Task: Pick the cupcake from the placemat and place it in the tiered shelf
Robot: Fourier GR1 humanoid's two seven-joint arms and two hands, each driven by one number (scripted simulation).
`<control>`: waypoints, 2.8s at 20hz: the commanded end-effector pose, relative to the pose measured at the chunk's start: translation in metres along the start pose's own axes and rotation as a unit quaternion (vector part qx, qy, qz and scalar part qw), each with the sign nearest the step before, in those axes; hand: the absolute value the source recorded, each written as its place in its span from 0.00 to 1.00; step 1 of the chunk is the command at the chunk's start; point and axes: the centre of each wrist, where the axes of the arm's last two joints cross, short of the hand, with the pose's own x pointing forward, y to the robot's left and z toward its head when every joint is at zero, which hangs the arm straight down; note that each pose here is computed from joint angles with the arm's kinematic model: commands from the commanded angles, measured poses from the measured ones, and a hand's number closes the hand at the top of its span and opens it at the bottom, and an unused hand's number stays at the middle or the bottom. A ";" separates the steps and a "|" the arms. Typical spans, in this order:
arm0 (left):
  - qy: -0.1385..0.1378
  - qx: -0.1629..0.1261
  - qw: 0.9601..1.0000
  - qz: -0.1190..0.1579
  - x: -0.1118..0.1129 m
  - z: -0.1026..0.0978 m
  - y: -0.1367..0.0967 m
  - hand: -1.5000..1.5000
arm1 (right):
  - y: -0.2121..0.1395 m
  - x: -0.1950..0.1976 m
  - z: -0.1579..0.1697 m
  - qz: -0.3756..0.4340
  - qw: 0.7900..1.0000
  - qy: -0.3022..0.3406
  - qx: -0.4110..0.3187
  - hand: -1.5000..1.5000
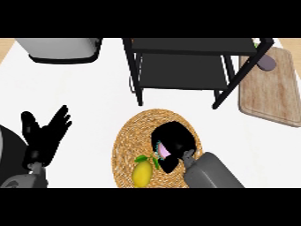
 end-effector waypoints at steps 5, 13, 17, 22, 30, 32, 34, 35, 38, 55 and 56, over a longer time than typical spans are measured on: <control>-0.004 -0.005 1.000 0.005 0.010 0.001 -0.009 0.50 | 0.001 0.041 0.010 -0.080 0.995 0.041 -0.041 1.00; 0.005 -0.018 1.000 -0.007 0.010 -0.001 -0.005 0.50 | -0.030 0.104 0.022 -0.166 0.968 0.073 -0.174 1.00; 0.005 -0.006 1.000 -0.014 -0.001 -0.003 0.003 0.50 | -0.049 0.140 0.049 -0.152 0.947 0.038 -0.280 1.00; 0.011 0.009 1.000 -0.004 -0.004 -0.002 0.011 0.50 | -0.105 0.173 0.092 -0.147 0.914 0.054 -0.375 1.00; 0.005 0.005 1.000 0.003 0.000 -0.003 -0.006 0.50 | -0.172 0.190 0.126 -0.139 0.884 0.082 -0.438 1.00; 0.004 0.006 1.000 -0.002 0.001 0.000 0.006 0.50 | -0.191 0.190 0.128 -0.145 0.881 0.098 -0.439 1.00; 0.004 0.005 1.000 0.005 0.003 -0.003 0.003 0.50 | -0.211 0.189 0.135 -0.156 0.875 0.098 -0.447 1.00; 0.006 0.003 1.000 0.004 -0.014 0.004 0.010 0.50 | -0.222 0.175 0.128 -0.166 0.873 0.102 -0.448 1.00; 0.002 0.004 1.000 0.009 -0.006 -0.002 0.001 0.50 | -0.251 0.170 0.134 -0.173 0.858 0.112 -0.470 1.00; -0.001 -0.001 1.000 -0.003 0.001 -0.001 0.018 0.50 | -0.341 0.114 0.100 -0.132 0.884 0.126 -0.429 1.00; 0.007 -0.006 1.000 -0.006 -0.013 0.015 0.012 0.50 | -0.339 0.097 0.093 -0.128 0.882 0.134 -0.433 1.00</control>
